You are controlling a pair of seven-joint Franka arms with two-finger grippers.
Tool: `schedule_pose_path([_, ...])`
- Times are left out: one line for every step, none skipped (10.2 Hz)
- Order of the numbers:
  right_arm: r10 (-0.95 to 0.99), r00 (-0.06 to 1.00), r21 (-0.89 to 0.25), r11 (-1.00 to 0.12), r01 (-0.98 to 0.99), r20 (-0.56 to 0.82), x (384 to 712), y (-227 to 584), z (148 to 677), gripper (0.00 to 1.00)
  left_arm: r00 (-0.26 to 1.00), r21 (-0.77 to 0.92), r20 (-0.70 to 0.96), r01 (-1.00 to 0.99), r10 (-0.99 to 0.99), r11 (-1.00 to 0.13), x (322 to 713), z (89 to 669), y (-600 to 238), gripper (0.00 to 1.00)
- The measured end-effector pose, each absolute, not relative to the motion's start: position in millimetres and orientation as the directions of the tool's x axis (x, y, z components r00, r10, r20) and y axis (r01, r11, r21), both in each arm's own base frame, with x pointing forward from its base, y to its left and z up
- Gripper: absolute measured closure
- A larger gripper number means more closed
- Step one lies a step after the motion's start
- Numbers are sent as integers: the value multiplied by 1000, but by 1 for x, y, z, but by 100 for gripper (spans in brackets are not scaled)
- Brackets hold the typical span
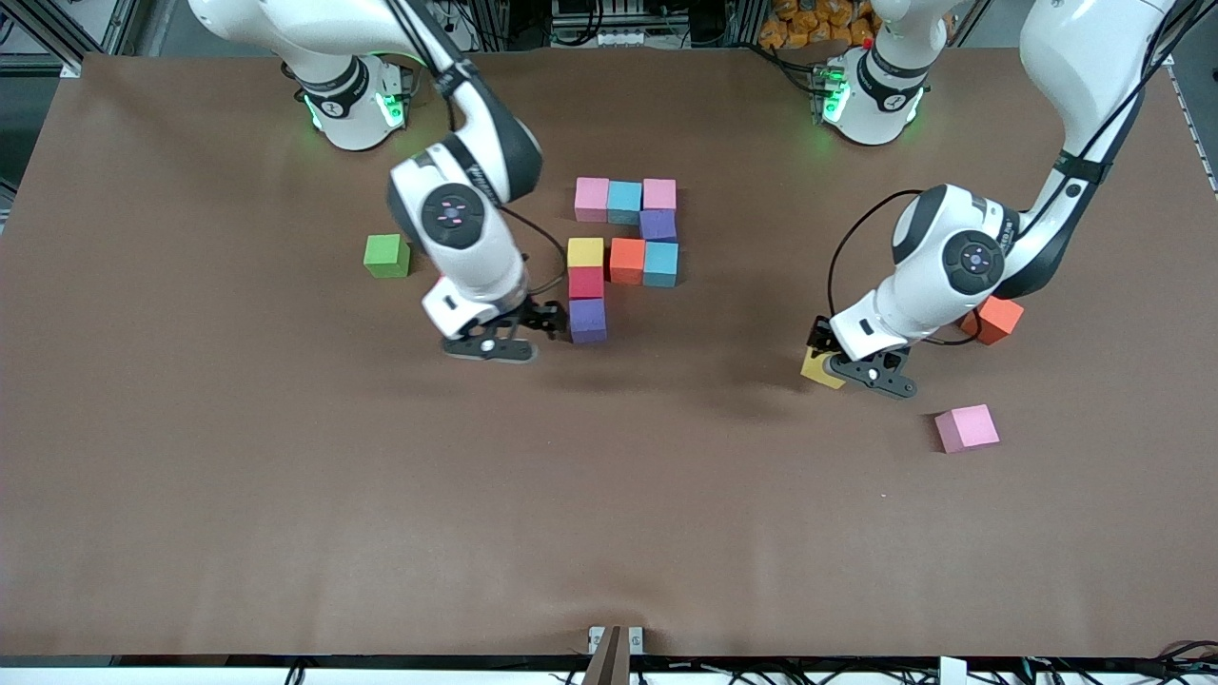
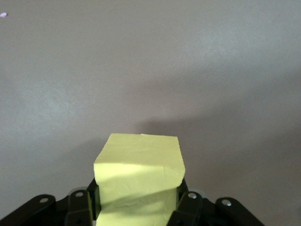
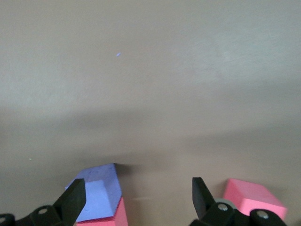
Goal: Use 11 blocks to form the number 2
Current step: 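Release purple with the right gripper while the left gripper lifts yellow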
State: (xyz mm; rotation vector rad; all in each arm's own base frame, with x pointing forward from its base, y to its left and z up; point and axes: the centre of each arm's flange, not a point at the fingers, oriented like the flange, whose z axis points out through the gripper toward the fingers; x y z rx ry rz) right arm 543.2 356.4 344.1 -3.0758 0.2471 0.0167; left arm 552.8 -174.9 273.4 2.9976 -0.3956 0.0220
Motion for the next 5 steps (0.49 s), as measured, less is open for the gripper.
schedule_pose_path([-185, 983, -62, -981, -185, -11, 551, 340, 358, 0, 984, 118, 18, -180, -179, -977, 549, 274, -188, 40])
schedule_pose_path([-211, 978, -70, -975, -210, -5, 558, 324, 368, 0, 995, 120, 5, -97, -97, -988, 543, 274, -204, 40])
schedule_pose_path([-240, 971, -75, -968, -239, -1, 565, 306, 375, 0, 1000, 122, -8, -13, -15, -992, 537, 275, -222, 40])
schedule_pose_path([-272, 962, -77, -959, -271, 0, 574, 286, 381, 0, 998, 125, -16, 64, 63, -990, 533, 277, -237, 40])
schedule_pose_path([-305, 952, -79, -949, -304, 1, 584, 262, 386, 0, 989, 131, -22, 146, 145, -981, 531, 281, -253, 40])
